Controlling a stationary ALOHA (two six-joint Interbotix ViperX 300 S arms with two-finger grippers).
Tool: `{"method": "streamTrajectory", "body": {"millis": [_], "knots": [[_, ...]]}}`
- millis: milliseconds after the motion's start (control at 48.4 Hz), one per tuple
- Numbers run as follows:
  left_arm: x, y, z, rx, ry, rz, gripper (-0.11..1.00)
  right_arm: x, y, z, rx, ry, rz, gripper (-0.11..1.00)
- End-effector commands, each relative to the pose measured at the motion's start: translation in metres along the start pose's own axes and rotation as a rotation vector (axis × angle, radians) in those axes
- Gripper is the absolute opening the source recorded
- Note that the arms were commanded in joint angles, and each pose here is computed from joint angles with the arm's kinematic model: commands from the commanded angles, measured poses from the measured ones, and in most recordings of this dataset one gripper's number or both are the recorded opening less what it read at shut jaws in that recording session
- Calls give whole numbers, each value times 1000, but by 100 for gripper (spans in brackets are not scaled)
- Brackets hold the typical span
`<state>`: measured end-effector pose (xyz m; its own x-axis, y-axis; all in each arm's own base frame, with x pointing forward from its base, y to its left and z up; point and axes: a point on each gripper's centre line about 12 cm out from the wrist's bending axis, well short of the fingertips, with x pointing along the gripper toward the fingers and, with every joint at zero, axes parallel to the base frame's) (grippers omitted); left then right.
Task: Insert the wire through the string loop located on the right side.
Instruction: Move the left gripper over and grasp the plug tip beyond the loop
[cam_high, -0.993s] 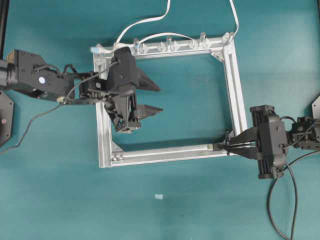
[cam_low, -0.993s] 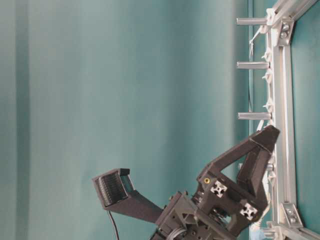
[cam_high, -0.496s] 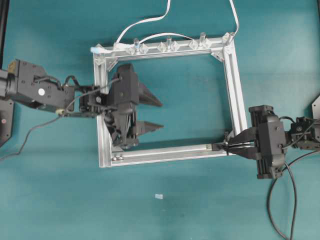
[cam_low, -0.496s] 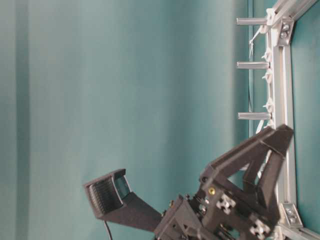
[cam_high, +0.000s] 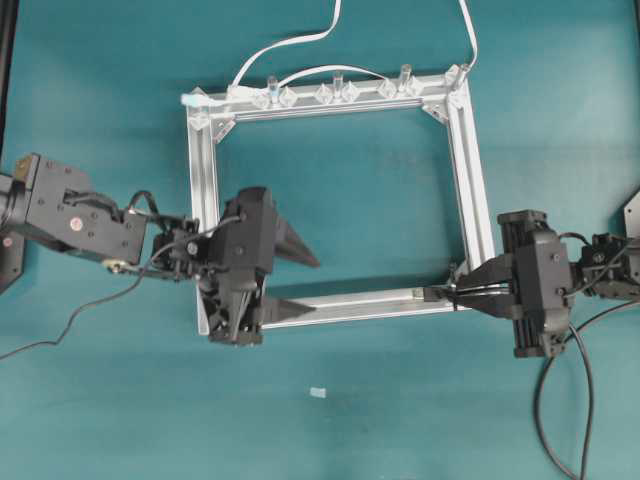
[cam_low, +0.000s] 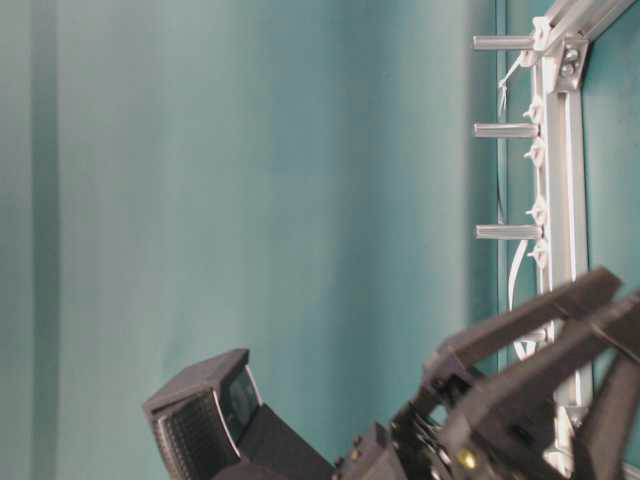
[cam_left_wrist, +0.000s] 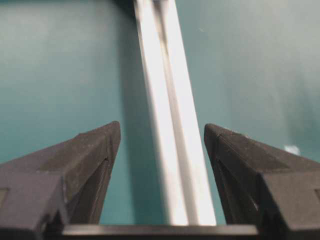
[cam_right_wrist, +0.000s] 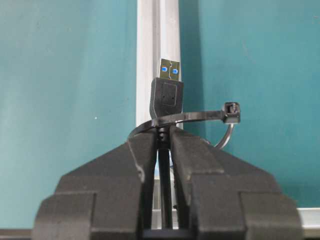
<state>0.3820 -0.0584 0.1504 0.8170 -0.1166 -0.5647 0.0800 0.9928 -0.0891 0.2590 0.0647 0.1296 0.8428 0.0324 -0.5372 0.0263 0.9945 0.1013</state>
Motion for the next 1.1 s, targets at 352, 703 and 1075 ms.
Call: {"method": "streamTrajectory", "body": {"millis": [352, 703, 1075], "knots": [[-2, -13, 9, -47, -9, -27, 68, 1, 2, 9, 5, -29, 3, 12], [38, -16, 26, -44, -18, -29, 68, 1, 2, 9, 6, -27, 5, 12], [92, 2, 51, -66, -58, 5, 68, 1, 2, 9, 5, -29, 5, 12]]}}
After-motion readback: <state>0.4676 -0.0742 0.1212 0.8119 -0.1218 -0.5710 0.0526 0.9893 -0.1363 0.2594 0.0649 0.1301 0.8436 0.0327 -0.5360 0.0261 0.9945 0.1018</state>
